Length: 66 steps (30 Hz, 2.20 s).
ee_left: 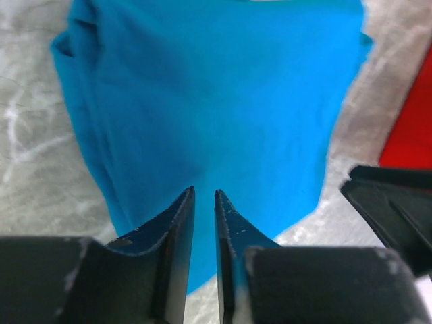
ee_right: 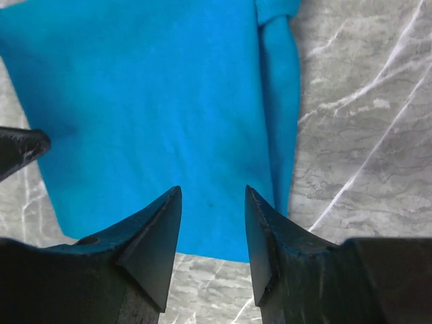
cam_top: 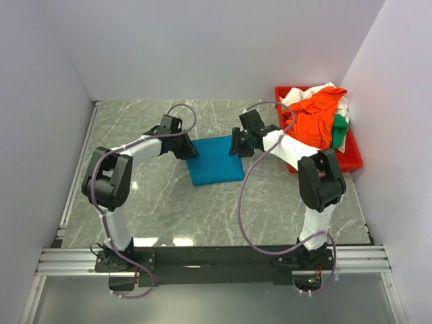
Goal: Fold and stack the t-shirts
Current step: Neatly place the folded tshirt to the corner
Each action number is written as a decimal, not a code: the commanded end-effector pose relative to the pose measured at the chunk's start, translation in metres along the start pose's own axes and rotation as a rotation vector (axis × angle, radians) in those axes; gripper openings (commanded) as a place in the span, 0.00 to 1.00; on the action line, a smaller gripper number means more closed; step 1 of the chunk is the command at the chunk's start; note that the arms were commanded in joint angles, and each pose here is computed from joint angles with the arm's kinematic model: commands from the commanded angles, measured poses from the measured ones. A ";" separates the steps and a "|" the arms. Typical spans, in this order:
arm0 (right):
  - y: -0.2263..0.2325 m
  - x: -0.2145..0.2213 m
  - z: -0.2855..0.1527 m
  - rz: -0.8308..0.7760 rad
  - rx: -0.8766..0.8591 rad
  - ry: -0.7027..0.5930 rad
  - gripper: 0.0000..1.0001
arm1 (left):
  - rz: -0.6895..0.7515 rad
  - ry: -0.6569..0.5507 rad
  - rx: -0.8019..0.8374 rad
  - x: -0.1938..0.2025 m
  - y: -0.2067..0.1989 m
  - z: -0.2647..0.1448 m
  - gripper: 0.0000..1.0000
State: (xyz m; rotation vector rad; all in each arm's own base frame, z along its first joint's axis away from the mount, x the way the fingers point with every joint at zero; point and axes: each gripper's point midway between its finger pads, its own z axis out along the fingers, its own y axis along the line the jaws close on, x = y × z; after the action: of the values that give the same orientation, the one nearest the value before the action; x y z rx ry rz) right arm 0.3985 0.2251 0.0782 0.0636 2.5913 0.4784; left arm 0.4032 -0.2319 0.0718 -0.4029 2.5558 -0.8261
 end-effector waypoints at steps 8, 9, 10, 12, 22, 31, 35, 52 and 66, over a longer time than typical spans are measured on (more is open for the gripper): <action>-0.021 0.017 0.030 -0.008 0.053 0.017 0.49 | -0.016 -0.014 0.012 0.000 0.008 0.011 0.24; -0.022 0.020 0.032 -0.006 0.057 0.024 0.49 | -0.013 -0.016 0.013 -0.001 0.008 0.010 0.27; -0.024 0.022 0.033 -0.004 0.060 0.027 0.48 | -0.006 -0.020 0.011 -0.002 0.008 0.008 0.29; -0.027 0.025 0.036 0.000 0.068 0.039 0.48 | -0.001 -0.029 0.006 -0.006 0.008 0.001 0.35; -0.018 0.016 0.025 0.001 0.038 0.019 0.48 | -0.057 -0.109 -0.016 -0.016 0.033 -0.036 0.66; 0.004 -0.008 -0.023 0.025 -0.037 -0.090 0.51 | -0.107 -0.019 -0.020 0.001 0.052 0.003 0.66; 0.014 -0.015 -0.055 0.032 -0.093 -0.153 0.52 | -0.122 -0.007 -0.023 0.005 0.056 0.014 0.60; 0.020 0.008 -0.112 0.019 -0.196 -0.219 0.51 | -0.389 -0.209 -0.234 -0.008 0.075 -0.006 0.01; 0.046 0.030 -0.142 -0.027 -0.306 -0.224 0.50 | -0.884 -0.506 -0.675 0.018 0.274 -0.181 0.01</action>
State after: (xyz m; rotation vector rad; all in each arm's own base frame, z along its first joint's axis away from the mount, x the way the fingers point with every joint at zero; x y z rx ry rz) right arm 0.3071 0.2238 0.1782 -0.0024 2.3269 0.7616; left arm 0.3134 0.0318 0.0473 -1.6498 2.0438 -0.2182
